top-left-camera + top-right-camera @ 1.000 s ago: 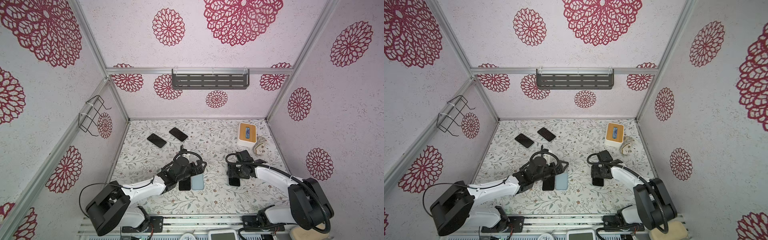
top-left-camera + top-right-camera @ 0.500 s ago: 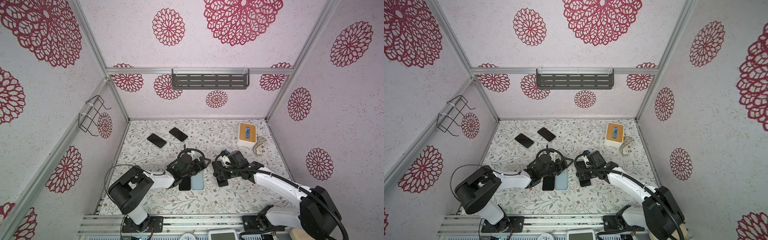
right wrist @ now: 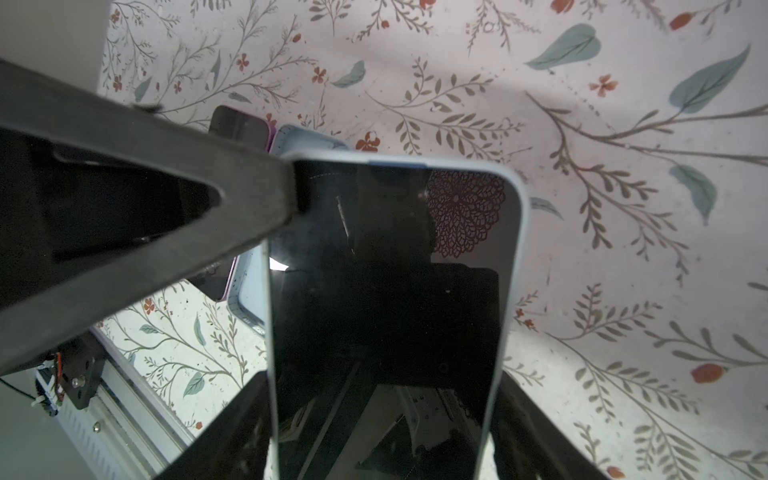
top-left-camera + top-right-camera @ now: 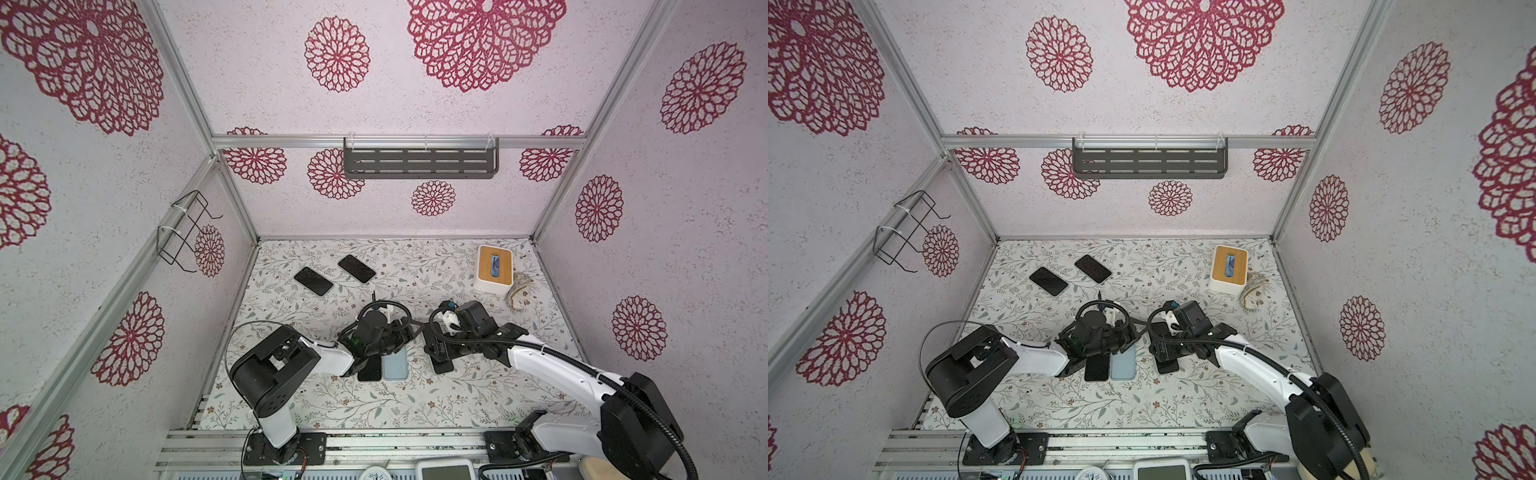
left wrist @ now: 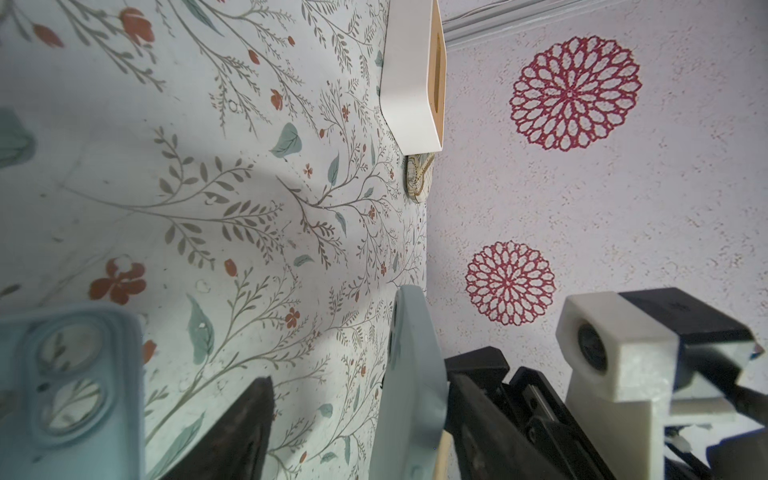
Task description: Take the phone out of the phone case
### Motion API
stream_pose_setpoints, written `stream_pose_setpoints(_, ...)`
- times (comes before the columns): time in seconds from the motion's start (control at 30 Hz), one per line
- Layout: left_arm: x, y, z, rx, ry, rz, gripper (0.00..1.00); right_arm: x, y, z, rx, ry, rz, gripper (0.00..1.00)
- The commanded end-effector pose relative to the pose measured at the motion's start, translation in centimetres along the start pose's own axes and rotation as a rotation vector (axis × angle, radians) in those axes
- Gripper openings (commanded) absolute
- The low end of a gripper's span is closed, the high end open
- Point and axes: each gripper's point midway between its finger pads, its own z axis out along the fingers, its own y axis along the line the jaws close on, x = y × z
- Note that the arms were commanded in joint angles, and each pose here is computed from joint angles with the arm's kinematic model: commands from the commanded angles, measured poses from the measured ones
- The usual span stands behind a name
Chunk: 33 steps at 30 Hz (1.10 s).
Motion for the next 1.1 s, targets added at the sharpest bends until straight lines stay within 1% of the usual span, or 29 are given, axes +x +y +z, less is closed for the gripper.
stream_pose_setpoints(0.0, 0.4, -2.6, 0.7, 0.077, 0.018, 0.030, 0.66, -2.8, 2.2, -1.5, -0.067, -0.090, -0.049, 0.53)
stream_pose_setpoints(0.17, 1.1, -2.6, 1.2, 0.090, 0.042, 0.026, 0.58, -2.8, 2.3, -1.3, -0.073, -0.088, -0.049, 0.53)
stream_pose_setpoints(0.43, 2.1, -2.3, 1.8, 0.105, 0.069, 0.016, 0.32, -3.1, 2.5, -1.2, -0.084, -0.092, -0.046, 0.52)
stream_pose_setpoints(0.6, 2.0, -2.6, 1.4, 0.114, 0.061, 0.021, 0.21, -3.0, 2.4, -1.2, -0.082, -0.093, -0.046, 0.52)
stream_pose_setpoints(0.7, 1.6, -3.6, 0.8, 0.128, 0.047, 0.049, 0.16, -3.2, 2.5, -1.4, -0.087, -0.108, -0.038, 0.52)
stream_pose_setpoints(0.73, 1.5, -4.0, 0.5, 0.127, 0.040, 0.064, 0.14, -3.3, 2.5, -1.4, -0.087, -0.119, -0.032, 0.54)
stream_pose_setpoints(0.77, 1.3, -4.3, 0.1, 0.120, 0.029, 0.079, 0.11, -3.4, 2.6, -1.6, -0.092, -0.134, -0.023, 0.58)
stream_pose_setpoints(0.87, 0.0, -5.2, -1.5, 0.108, -0.023, 0.118, 0.05, -4.1, 3.1, -2.5, -0.119, -0.193, -0.004, 0.79)
stream_pose_setpoints(0.97, -2.2, -5.8, -4.2, 0.100, -0.118, 0.143, 0.00, -5.1, 3.7, -4.5, -0.151, -0.301, 0.009, 0.91)
stream_pose_setpoints(1.0, -3.1, -6.1, -5.3, 0.098, -0.162, 0.152, 0.00, -5.4, 4.0, -5.5, -0.174, -0.355, 0.019, 0.97)
stream_pose_setpoints(1.07, -4.9, -6.7, -7.7, 0.100, -0.253, 0.172, 0.00, -5.9, 4.4, -7.0, -0.216, -0.451, 0.035, 0.99)
